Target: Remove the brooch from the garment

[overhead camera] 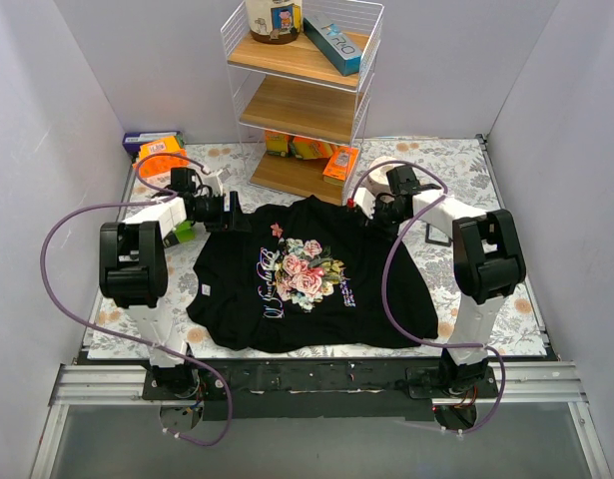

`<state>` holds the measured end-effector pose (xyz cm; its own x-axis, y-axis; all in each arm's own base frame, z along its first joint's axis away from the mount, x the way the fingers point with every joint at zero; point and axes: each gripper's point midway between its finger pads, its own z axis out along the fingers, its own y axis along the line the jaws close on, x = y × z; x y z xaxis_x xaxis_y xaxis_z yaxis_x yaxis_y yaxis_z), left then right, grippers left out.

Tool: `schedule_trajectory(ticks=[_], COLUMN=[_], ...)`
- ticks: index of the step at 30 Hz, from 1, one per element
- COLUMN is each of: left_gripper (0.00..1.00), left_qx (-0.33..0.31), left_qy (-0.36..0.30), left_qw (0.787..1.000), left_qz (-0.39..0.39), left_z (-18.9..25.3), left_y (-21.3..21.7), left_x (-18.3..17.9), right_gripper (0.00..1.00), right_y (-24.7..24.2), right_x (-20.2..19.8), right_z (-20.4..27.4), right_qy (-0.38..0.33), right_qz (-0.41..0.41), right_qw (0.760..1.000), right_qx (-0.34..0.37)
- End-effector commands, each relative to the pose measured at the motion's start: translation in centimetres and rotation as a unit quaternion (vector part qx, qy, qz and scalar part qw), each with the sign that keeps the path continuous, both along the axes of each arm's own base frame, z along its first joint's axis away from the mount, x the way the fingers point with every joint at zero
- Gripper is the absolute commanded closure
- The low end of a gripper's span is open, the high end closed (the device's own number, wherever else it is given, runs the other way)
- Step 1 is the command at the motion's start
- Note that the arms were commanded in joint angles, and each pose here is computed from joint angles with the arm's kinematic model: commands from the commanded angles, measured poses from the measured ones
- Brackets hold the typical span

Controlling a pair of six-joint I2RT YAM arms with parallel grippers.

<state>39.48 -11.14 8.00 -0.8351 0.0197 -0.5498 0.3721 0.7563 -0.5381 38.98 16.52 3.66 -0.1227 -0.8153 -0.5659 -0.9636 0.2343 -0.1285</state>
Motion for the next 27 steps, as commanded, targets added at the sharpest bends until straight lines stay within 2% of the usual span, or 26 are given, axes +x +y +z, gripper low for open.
schedule_trajectory(ticks=[1, 8, 13, 19, 23, 24, 27], left_gripper=[0.3, 0.29, 0.28, 0.26, 0.22, 0.2, 0.18], left_qx=[0.027, 0.123, 0.146, 0.18, 0.127, 0.085, 0.037], left_qy=[-0.002, 0.037, 0.016, -0.005, -0.049, -0.06, -0.11], left_qw=[0.998, 0.985, 0.977, 0.964, 0.974, 0.984, 0.99], left_qz=[0.048, 0.119, 0.155, 0.196, 0.181, 0.148, 0.074], left_z=[-1.1, -5.1, -3.5, -1.2, 2.9, 4.2, 7.2], left_y=[1.4, 5.4, 8.7, 11.5, 9.7, 7.9, 5.1], left_x=[3.2, 3.6, 3.8, 3.9, 4.2, 3.8, 2.1], right_gripper=[0.55, 0.56, 0.56, 0.58, 0.58, 0.58, 0.57], right_y=[-2.2, -5.8, -8.2, -10.7, -9.8, -9.4, -7.2], right_x=[1.2, 1.2, 1.1, -2.3, -3.4, -2.7, -2.1], right_z=[0.2, -3.2, -4.1, -4.5, -3.5, -2.5, 0.3], right_qy=[-0.015, 0.034, 0.022, 0.064, 0.1, 0.094, 0.089], right_qz=[-0.037, -0.115, -0.148, -0.168, -0.17, -0.173, -0.154], right_qw=[0.998, 0.985, 0.975, 0.965, 0.965, 0.967, 0.978], right_qx=[-0.051, -0.122, -0.166, -0.193, -0.17, -0.16, -0.105])
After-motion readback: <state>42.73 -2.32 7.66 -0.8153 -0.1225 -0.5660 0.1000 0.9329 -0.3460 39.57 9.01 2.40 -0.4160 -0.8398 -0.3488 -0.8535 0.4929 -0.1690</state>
